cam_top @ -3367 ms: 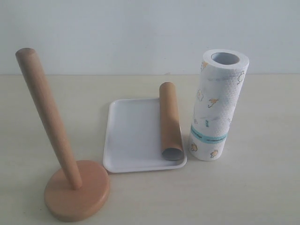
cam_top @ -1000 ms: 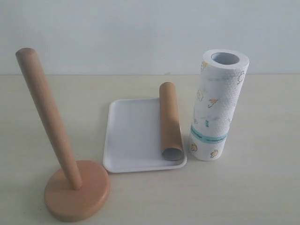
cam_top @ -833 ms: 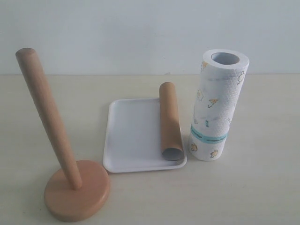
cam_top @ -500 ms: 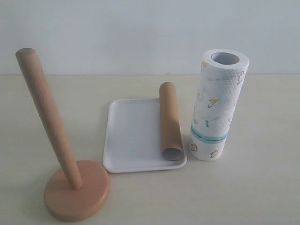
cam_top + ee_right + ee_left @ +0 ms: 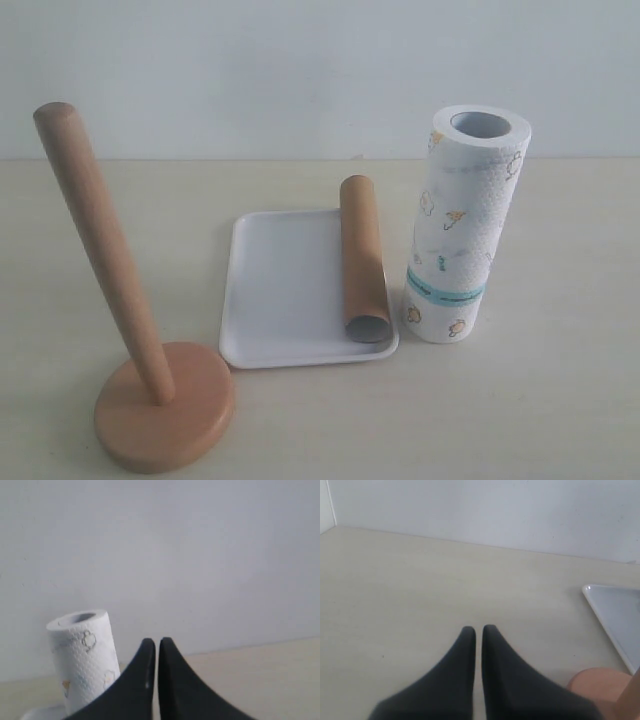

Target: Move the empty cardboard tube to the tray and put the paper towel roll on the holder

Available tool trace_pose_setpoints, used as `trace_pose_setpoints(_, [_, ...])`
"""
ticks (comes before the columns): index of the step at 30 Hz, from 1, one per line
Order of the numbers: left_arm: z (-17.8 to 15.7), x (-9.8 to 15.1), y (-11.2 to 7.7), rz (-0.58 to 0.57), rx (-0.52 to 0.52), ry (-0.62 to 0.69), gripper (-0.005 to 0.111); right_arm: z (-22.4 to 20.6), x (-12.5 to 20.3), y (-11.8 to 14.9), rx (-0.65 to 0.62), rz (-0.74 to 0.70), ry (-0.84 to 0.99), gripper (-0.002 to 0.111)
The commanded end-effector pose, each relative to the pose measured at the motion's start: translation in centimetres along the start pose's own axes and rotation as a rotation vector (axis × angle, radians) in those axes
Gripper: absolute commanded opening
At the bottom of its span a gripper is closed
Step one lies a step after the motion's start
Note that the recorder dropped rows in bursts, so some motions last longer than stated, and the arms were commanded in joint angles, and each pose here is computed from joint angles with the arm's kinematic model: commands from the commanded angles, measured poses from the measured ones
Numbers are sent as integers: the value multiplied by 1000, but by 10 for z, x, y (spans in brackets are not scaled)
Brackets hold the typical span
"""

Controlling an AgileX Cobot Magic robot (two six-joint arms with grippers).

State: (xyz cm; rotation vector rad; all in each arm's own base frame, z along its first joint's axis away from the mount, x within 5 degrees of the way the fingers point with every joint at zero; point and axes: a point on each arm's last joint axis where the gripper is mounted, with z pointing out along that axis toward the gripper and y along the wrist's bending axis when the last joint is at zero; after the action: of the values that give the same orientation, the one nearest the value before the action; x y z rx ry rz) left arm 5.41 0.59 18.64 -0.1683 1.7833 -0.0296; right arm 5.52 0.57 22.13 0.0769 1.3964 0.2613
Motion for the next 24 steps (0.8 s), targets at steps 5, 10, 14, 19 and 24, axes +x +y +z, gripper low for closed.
trace_pose_setpoints(5, [0, 1, 0, 1, -2, 2, 4, -7, -47, 10, -106, 175, -351, 3])
trace_pose_setpoints(10, [0, 1, 0, 1, -2, 2, 4, -11, -57, 12, -142, 174, -466, 3])
trace_pose_setpoints(14, [0, 1, 0, 1, -2, 2, 4, -17, -67, 14, -178, 169, -585, 3])
trace_pose_setpoints(19, [0, 1, 0, 1, -2, 2, 4, -43, -99, 16, -195, 105, -982, 3])
trace_pose_setpoints(24, [0, 1, 0, 1, -2, 2, 4, -59, -153, 25, -179, 96, -1078, 3])
